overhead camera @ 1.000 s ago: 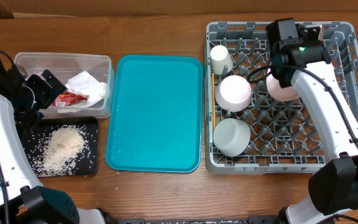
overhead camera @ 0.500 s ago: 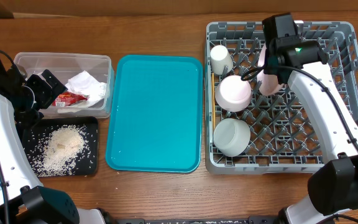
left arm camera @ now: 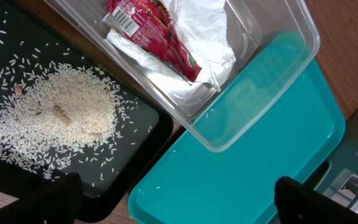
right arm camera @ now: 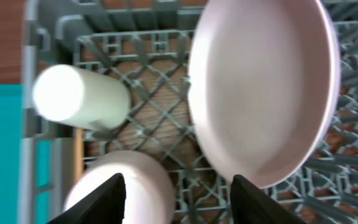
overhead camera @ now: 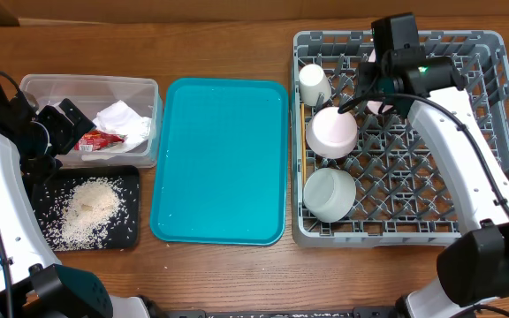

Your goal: Sort waste into correct bins and load items into the dishwasher

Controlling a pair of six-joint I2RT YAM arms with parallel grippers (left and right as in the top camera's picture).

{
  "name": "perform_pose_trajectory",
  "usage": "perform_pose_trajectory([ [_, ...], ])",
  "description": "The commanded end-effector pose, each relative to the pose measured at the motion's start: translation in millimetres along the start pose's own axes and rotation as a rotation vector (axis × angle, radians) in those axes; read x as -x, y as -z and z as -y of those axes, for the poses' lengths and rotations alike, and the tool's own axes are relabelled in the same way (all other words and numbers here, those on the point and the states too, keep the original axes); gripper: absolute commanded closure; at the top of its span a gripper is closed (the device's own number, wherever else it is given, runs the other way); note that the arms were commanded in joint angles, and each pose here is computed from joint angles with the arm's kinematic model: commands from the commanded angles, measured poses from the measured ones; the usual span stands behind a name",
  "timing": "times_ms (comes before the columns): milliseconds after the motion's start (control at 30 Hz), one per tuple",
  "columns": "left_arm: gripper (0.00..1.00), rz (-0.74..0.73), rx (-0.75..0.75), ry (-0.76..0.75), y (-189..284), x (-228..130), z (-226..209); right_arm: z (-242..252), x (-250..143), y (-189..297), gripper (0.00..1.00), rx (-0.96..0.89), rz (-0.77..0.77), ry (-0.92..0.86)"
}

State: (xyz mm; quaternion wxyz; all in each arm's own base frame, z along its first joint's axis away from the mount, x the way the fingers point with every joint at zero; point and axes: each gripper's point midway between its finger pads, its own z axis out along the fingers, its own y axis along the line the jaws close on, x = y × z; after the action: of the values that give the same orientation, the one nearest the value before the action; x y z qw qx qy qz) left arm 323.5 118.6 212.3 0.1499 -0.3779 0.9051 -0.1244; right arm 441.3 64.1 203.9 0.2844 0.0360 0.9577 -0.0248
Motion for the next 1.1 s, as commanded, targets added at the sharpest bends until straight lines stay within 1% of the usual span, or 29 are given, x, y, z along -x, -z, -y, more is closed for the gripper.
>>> perform_pose_trajectory([
  [0,0.0,0.029,-0.006,0.006,8,5,2,-45,9,50,0.44,0.176,0.07,0.047],
  [33,0.0,0.029,-0.006,0.006,8,5,2,-53,5,52,0.43,0.206,0.058,0.058],
  [67,0.0,0.029,-0.006,0.006,8,5,2,-73,-5,56,0.44,0.276,0.026,0.065],
  [133,0.0,0.029,-0.006,0.006,8,5,2,-100,-21,56,0.44,0.35,-0.038,0.05],
  [200,0.0,0.029,-0.006,0.006,8,5,2,-114,-31,49,0.44,0.356,-0.072,0.061],
  [267,0.0,0.028,-0.006,0.006,8,5,2,-131,-46,30,0.45,0.36,-0.112,0.09],
  [333,0.0,0.029,-0.006,0.006,8,5,2,-142,-58,9,0.45,0.355,-0.144,0.111],
  [467,0.0,0.029,-0.006,0.006,8,5,2,-144,-79,-30,0.46,0.286,-0.218,0.134],
  [600,0.0,0.029,-0.006,0.006,8,5,2,-144,-91,-50,0.48,0.265,-0.269,0.141],
  [667,0.0,0.029,-0.006,0.006,8,5,2,-145,-95,-55,0.51,0.259,-0.282,0.143],
  [733,0.0,0.029,-0.006,0.006,8,5,2,-146,-97,-57,0.73,0.258,-0.288,0.146],
  [767,0.0,0.029,-0.006,0.006,8,5,2,-146,-97,-57,0.78,0.258,-0.288,0.146],
  [867,0.0,0.028,-0.006,0.006,8,5,2,-146,-96,-57,0.83,0.259,-0.285,0.146],
  [967,0.0,0.029,-0.006,0.006,8,5,2,-146,-97,-58,0.84,0.258,-0.288,0.146],
  [1067,0.0,0.029,-0.006,0.006,8,5,2,-146,-102,-65,0.92,0.251,-0.305,0.149],
])
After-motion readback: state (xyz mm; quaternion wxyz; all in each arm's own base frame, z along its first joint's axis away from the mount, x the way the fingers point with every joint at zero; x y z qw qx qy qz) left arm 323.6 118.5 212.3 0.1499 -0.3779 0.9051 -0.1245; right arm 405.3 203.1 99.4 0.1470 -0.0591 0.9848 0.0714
